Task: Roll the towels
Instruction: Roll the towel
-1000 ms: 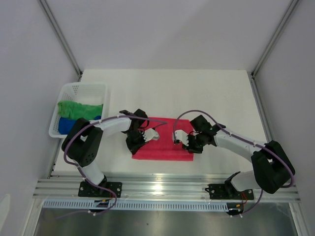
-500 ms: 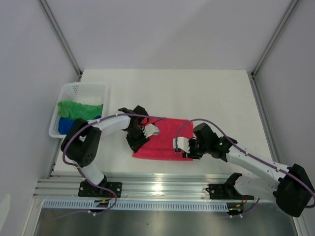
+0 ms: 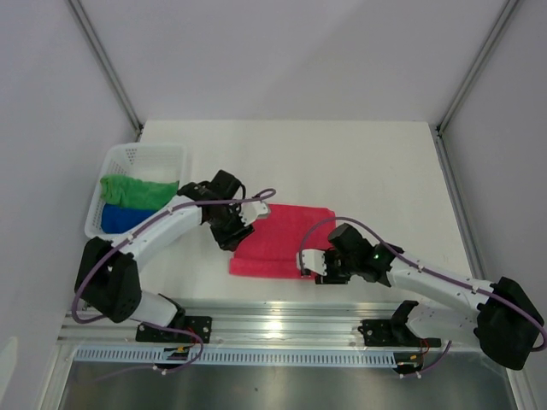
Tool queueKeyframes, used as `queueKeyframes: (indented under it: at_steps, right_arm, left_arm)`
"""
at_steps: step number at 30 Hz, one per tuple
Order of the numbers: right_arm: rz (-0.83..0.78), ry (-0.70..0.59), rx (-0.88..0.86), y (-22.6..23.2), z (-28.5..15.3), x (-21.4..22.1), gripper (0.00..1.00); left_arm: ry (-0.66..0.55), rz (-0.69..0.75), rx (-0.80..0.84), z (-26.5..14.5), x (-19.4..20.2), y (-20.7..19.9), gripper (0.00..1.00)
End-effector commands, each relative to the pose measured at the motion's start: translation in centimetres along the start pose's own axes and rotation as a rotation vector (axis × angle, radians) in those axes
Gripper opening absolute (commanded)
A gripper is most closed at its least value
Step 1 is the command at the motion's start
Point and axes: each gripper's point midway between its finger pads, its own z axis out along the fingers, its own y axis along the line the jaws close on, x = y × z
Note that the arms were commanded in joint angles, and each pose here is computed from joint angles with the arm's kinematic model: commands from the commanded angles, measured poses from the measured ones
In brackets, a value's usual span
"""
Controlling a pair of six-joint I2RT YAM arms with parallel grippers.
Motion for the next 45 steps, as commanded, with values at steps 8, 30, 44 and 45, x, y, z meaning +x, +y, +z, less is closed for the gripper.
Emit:
queueKeyframes:
  at_steps: [8,30,44,45]
  right_arm:
    - [0.014,-0.031,-0.037,1.2,1.7,-0.5,0.48]
    - [0.068,0.137,-0.135,3.3,3.4,3.1,0.37]
    - [0.074,0.139,-0.166,3.7,2.6,2.8,0.0]
    - [0.076,0.133,-0.17,3.7,2.4,2.5,0.0]
  left_arm:
    - [-0.138,0.291,0.132,1.3,1.0,-7.7,0.55]
    - [0.088,0.344,-0.033,8.3,3.9,-3.9,0.49]
    - [0.09,0.264,-0.104,7.5,3.8,-3.2,0.01]
    - [0.082,0.251,-0.112,7.2,3.7,-3.2,0.01]
